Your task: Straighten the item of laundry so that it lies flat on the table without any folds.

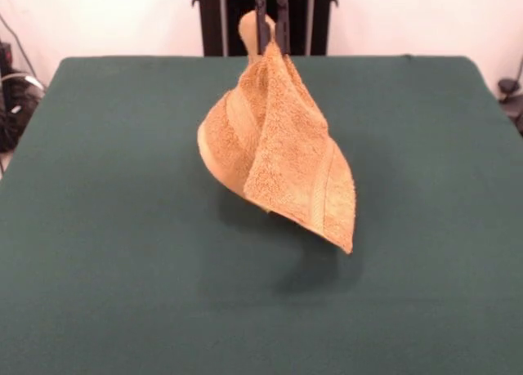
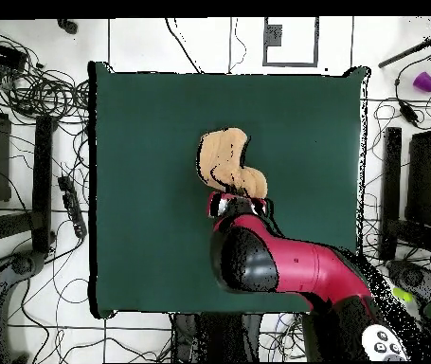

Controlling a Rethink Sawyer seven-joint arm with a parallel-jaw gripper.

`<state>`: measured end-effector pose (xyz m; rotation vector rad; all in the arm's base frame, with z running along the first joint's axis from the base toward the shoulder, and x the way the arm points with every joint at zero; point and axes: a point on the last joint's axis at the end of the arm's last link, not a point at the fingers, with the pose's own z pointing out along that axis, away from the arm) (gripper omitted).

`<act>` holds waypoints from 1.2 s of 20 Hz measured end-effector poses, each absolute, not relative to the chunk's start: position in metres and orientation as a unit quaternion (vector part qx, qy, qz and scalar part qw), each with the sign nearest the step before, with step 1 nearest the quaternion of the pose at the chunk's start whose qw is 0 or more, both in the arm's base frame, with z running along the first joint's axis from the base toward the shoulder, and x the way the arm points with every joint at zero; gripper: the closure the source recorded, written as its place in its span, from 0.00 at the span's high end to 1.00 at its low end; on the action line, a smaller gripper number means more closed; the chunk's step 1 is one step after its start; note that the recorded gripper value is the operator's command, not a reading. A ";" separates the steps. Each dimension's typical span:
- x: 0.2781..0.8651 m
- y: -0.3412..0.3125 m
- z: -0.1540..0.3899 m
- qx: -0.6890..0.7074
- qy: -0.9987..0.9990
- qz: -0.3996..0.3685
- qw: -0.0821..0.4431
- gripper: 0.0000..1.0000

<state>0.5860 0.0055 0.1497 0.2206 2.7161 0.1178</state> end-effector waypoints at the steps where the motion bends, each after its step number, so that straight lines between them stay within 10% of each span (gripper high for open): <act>1: 0.587 0.004 0.151 0.084 0.975 0.049 0.201 0.00; 24: 0.594 -0.044 0.114 0.152 0.972 0.143 0.106 0.00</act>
